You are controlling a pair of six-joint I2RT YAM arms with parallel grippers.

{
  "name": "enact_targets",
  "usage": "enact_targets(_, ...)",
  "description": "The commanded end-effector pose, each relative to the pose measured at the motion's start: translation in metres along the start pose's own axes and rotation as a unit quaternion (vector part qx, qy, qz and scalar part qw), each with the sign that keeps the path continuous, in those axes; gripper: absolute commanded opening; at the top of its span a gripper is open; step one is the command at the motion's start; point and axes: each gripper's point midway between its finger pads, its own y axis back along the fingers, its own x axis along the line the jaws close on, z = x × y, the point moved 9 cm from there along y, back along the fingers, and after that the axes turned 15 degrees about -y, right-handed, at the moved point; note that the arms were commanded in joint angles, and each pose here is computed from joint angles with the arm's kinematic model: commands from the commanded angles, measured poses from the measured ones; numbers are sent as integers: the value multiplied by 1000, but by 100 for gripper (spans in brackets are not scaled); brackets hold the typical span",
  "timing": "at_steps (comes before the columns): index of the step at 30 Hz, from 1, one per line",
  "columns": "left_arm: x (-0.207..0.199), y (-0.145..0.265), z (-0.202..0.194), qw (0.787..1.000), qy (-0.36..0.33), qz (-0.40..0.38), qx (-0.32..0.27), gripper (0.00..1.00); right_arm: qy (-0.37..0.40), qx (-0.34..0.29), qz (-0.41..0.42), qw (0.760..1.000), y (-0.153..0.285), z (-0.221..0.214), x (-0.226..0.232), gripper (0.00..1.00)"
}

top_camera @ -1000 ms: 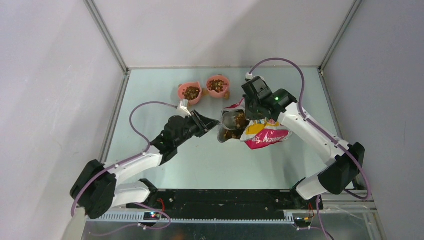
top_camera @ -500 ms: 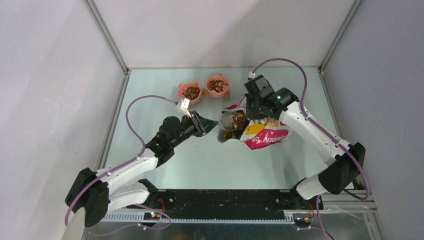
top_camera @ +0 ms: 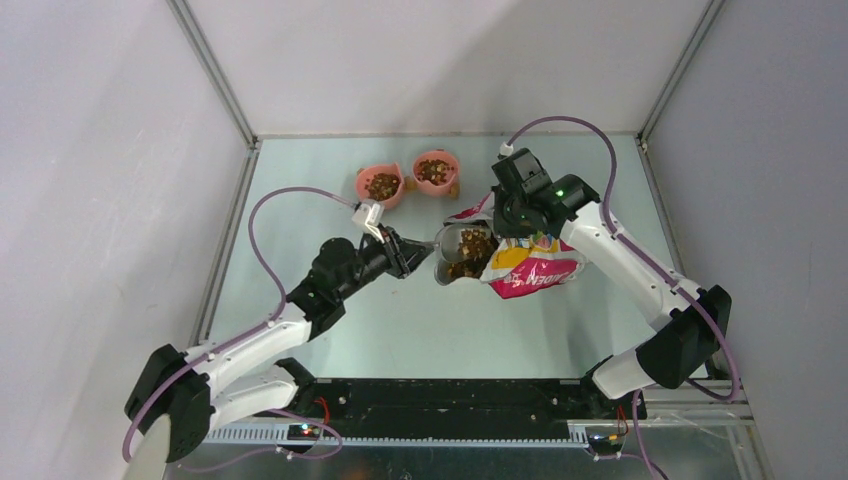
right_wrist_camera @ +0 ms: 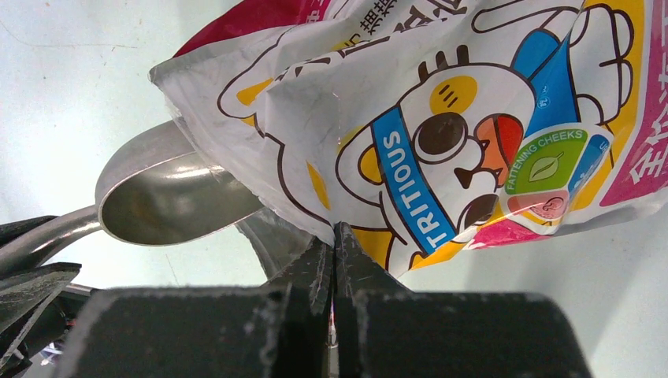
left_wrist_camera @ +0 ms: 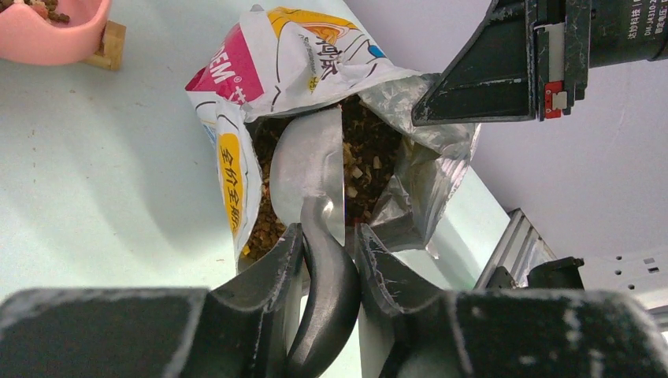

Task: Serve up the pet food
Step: Collect the pet food from the pet food bag.

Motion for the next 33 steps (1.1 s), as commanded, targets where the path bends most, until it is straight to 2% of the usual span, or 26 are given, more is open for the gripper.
enact_targets(1, -8, 2, 27, 997, -14, -17, -73, 0, -19, -25, 2, 1000, 16, 7, -5, 0)
enact_targets(5, -11, -1, 28, 998, 31, -15, -43, 0, -20, -25, 5, 999, 16, 7, -4, 0)
enact_targets(9, -15, -2, 22, 993, 105, -39, -24, 0, -21, -24, 5, 999, 16, 7, -4, 0)
enact_targets(13, -12, -2, 15, 980, 192, -58, -16, 0, -23, -24, 6, 999, 16, 7, -4, 0)
enact_targets(17, -5, 1, 12, 968, 241, -62, -9, 0, -25, -26, 5, 999, 18, 7, -5, 0)
enact_targets(24, 7, 16, 17, 958, 281, -51, 2, 0, -28, -29, 5, 999, 21, 7, -6, 0)
enact_targets(33, 18, 40, 30, 962, 269, -41, 8, 0, -38, -32, 13, 999, 22, 10, -6, 0)
